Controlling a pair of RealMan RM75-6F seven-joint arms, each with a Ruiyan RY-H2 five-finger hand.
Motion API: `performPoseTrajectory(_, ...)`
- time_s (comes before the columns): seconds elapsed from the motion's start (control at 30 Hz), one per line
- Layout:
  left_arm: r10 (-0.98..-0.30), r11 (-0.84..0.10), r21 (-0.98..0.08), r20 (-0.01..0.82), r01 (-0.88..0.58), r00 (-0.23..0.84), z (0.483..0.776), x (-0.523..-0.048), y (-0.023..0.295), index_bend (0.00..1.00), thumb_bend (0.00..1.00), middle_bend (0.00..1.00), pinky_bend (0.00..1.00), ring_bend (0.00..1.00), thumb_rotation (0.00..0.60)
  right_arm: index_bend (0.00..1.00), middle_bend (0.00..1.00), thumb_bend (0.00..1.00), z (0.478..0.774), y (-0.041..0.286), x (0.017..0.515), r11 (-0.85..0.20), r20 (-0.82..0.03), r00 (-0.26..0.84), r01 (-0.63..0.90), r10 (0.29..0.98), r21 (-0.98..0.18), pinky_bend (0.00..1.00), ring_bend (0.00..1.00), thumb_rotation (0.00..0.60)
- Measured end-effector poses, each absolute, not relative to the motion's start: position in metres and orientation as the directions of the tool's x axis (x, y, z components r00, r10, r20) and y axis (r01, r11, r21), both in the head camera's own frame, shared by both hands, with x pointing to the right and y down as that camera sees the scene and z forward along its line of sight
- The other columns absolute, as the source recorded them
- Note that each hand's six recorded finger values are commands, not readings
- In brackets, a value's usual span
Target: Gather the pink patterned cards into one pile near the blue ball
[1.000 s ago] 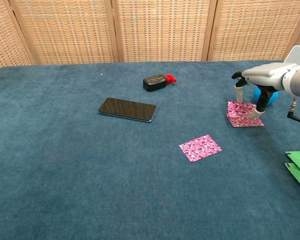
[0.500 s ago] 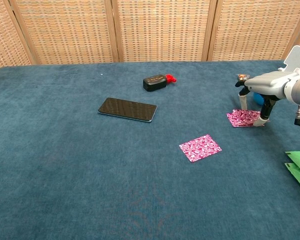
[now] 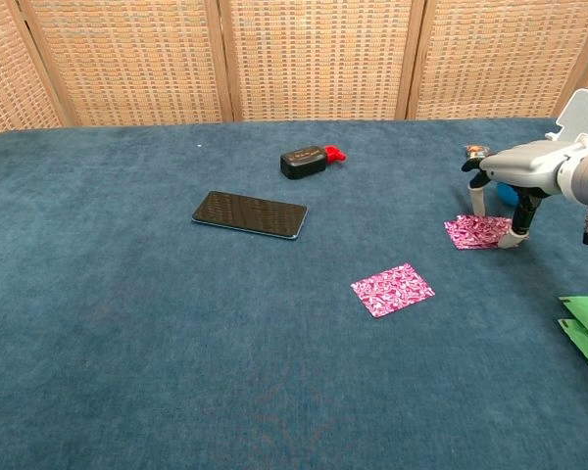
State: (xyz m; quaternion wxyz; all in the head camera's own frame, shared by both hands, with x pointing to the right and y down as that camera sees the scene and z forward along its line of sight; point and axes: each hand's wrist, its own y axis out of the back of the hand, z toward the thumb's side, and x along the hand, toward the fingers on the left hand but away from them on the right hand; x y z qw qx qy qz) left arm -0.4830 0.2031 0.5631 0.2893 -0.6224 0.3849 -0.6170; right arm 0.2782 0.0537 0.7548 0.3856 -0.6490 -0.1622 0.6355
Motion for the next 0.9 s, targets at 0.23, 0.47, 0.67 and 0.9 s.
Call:
performPoseTrajectory(0.23,-0.836,-0.536,-0.835,0.545,-0.121,-0.058,0.5631,-0.4827,0.2032,0.0,0.0,0.0,0.0,0.0,0.6,0.42,0.0,0.37,0.7566,0.0552,0.2816,-0.651,-0.704,0.139,-0.289,0.697,-0.702,0.01,0.0,0.6)
performPoseTrajectory(0.47,-0.837,-0.535,-0.836,0.544,-0.121,-0.058,0.5628,-0.4821,0.203,0.0,0.0,0.0,0.0,0.0,0.6,0.4,0.0,0.34,0.7553,0.0553,0.2826,-0.648,-0.702,0.143,-0.289,0.698,-0.704,0.02,0.0,0.6)
performPoseTrajectory(0.67,-0.838,-0.534,-0.837,0.543,-0.122,-0.058,0.5622,-0.4822,0.203,0.0,0.0,0.0,0.0,0.0,0.6,0.37,0.0,0.32,0.7546,0.056,0.282,-0.648,-0.699,0.145,-0.284,0.7,-0.707,0.02,0.0,0.6)
performPoseTrajectory(0.9,-0.839,-0.531,-0.838,0.541,-0.125,-0.056,0.561,-0.4825,0.2032,0.0,0.0,0.0,0.0,0.0,0.6,0.36,0.0,0.32,0.7513,0.0551,0.2788,-0.64,-0.691,0.153,-0.278,0.707,-0.716,0.03,0.0,0.6)
